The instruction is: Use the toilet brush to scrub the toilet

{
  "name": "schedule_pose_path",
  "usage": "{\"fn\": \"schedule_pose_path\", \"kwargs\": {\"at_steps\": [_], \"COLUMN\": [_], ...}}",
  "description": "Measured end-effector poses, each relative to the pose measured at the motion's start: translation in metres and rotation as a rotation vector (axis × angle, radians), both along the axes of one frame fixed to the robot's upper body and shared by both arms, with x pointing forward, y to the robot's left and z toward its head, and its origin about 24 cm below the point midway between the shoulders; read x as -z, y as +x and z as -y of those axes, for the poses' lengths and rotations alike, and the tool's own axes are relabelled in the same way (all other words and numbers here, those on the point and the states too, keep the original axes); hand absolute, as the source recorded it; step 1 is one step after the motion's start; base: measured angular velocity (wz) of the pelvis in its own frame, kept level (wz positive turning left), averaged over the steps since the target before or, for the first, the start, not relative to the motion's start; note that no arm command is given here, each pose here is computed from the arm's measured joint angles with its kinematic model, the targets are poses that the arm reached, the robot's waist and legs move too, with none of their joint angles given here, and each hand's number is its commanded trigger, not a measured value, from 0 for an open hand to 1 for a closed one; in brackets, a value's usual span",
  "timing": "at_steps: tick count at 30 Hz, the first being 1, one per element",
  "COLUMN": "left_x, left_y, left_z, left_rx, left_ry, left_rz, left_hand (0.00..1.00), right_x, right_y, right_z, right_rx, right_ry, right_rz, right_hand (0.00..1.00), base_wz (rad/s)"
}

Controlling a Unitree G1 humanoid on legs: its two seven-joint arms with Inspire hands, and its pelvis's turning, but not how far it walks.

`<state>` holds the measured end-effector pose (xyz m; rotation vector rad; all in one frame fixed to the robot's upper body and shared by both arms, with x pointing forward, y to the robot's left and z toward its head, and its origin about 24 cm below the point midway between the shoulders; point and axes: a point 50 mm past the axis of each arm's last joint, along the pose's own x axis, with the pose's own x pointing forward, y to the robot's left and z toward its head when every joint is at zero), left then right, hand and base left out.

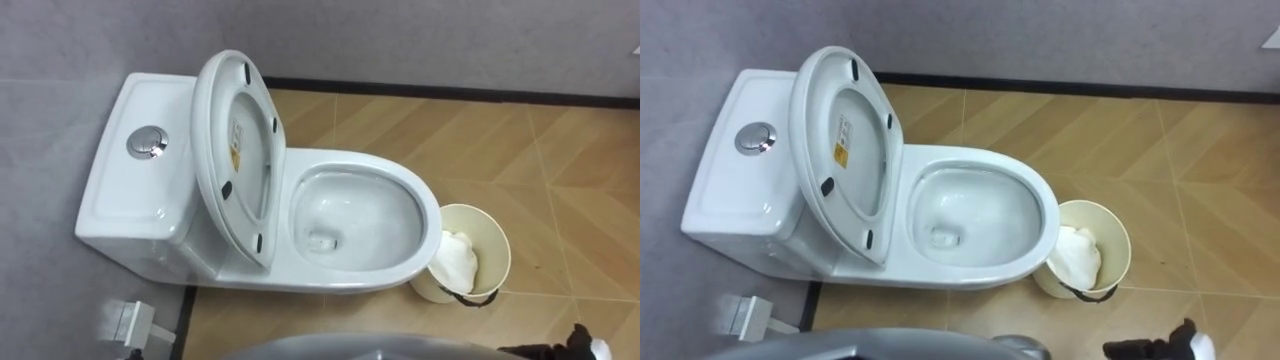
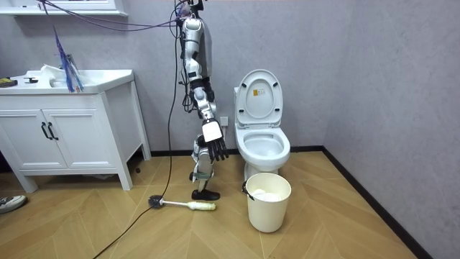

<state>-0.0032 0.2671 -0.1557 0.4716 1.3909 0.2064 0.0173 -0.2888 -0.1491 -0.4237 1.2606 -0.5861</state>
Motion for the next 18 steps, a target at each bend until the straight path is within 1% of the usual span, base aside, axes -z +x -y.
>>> {"fn": "schedule_pose_path", "kwargs": {"at_steps": [4,6,8,14,18], "left_x": [0.001,0.002,0.004,0.006,0.007], "left_y": [-0.004,-0.007,-0.010,-0.008,-0.008], "left_z": [0.001,0.004,0.010,0.016,0.020], "left_rx": [0.021,-0.009,-0.025,-0.011,-0.003], "left_ry": [0.010,0.006,-0.010,-0.019,-0.027], "left_rz": [-0.048,-0.063,-0.078,-0.087,-0.100], "left_hand": [0.00,0.00,0.00,0.00,0.00], "right_x": [0.008,0.011,0.014,0.018,0.019], "right_y": [-0.026,-0.034,-0.041,-0.049,-0.045], "right_z": [-0.010,-0.018,-0.027,-0.039,-0.040], "right_rx": [0.020,0.032,0.022,-0.112,-0.146], "right_ry": [0.101,0.153,0.213,0.299,0.305], "right_rz": [-0.142,-0.187,-0.234,-0.353,-0.373], "right_hand": [0.00,0.00,0.00,0.00,0.00], "base_wz": [0.11,0.03,0.04,0.07,0.10]}}
